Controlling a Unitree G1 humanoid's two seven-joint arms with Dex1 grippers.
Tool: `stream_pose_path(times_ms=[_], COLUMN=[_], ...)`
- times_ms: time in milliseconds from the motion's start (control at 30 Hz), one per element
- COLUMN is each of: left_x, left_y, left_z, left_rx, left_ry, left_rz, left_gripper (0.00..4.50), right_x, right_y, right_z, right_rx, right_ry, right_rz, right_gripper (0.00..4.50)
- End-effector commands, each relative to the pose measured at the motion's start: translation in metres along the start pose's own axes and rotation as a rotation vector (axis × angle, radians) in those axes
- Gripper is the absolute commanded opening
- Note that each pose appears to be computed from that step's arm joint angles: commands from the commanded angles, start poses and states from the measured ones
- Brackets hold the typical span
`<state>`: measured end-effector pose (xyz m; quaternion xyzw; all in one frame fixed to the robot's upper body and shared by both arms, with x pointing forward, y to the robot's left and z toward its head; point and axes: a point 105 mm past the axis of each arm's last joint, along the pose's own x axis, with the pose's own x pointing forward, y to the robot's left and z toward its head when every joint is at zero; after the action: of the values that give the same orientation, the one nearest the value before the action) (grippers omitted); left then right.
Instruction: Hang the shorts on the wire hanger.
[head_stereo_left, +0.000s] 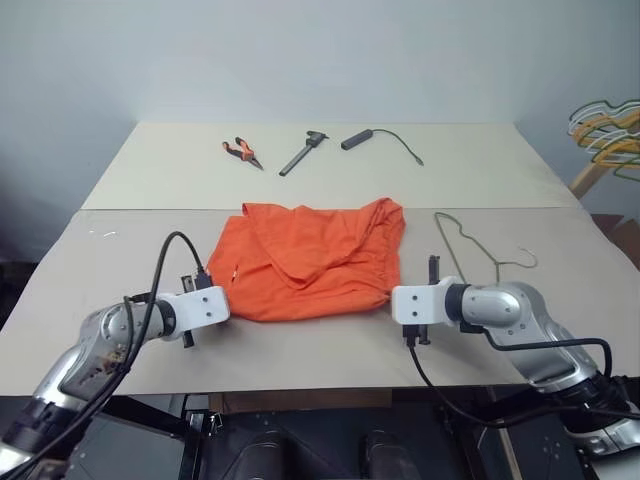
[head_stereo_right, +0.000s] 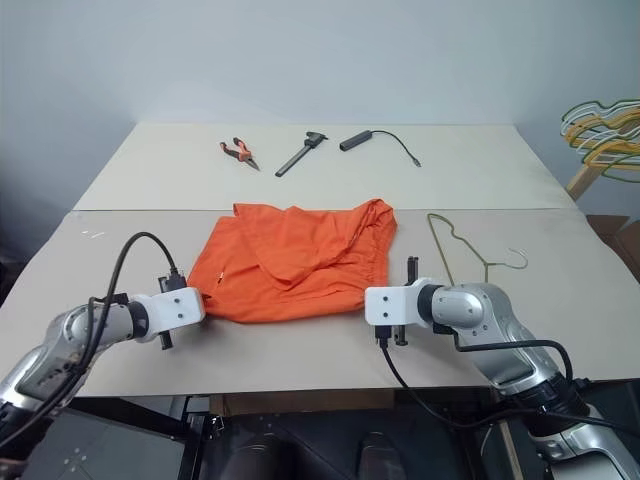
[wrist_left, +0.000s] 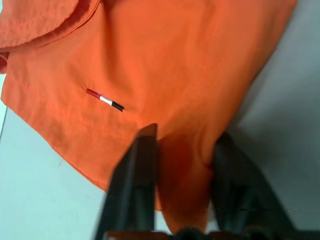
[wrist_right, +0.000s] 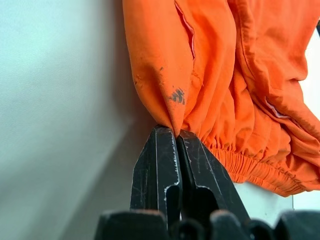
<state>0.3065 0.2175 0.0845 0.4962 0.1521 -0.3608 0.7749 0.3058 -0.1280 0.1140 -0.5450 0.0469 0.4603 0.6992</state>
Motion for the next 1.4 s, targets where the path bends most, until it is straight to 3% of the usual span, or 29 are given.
stream_pose_path(times_ms=[33,200,367,467,633,700,767,867,967,1033,1133,1267,1400], left_x=[0.008,-0.002,-0.058,-0.062,-0.038,-0.038,-0.041,-0.077,-0.129,-0.147,-0.144,-0.09,-0.044], left_y=[0.002,0.01,-0.008,0.013,0.122,0.177,0.215,0.295,0.326,0.33,0.324,0.292,0.224], left_z=[-0.011,-0.013,-0.002,0.017,0.05,0.068,0.083,0.12,0.156,0.167,0.171,0.148,0.121], left_rx=[0.005,0.062,0.133,0.047,-0.171,-0.229,-0.257,-0.254,-0.116,-0.087,-0.023,0.009,0.113], left_ry=[0.043,0.048,-0.024,-0.103,-0.226,-0.283,-0.321,-0.373,-0.431,-0.486,-0.545,-0.574,-0.589], left_rz=[-0.002,-0.041,-0.401,-0.313,0.205,0.429,0.581,1.031,1.412,1.52,1.511,1.201,0.823], left_gripper=[0.05,0.02,0.02,0.02,0.02,0.02,0.02,0.02,0.02,0.02,0.02,0.02,0.02], right_x=[-0.009,-0.014,-0.039,-0.046,-0.038,-0.04,-0.043,-0.085,-0.142,-0.157,-0.144,-0.088,-0.043], right_y=[-0.014,-0.013,-0.002,-0.032,-0.143,-0.198,-0.234,-0.302,-0.326,-0.325,-0.316,-0.279,-0.223], right_z=[0.01,0.009,0.02,0.024,0.013,0.012,0.013,0.033,0.063,0.071,0.069,0.034,-0.002], right_rx=[-0.027,-0.032,-0.138,-0.054,0.035,0.122,0.171,0.242,0.216,0.172,0.074,-0.03,-0.061], right_ry=[-0.03,-0.038,-0.192,-0.263,-0.2,-0.175,-0.154,-0.19,-0.364,-0.42,-0.419,-0.324,-0.296], right_rz=[-0.053,-0.042,0.099,-0.007,-0.451,-0.674,-0.83,-1.276,-1.643,-1.742,-1.683,-1.38,-1.015], right_gripper=[0.0,0.0,0.0,0.0,0.0,0.0,0.0,0.0,0.0,0.0,0.0,0.0,0.0])
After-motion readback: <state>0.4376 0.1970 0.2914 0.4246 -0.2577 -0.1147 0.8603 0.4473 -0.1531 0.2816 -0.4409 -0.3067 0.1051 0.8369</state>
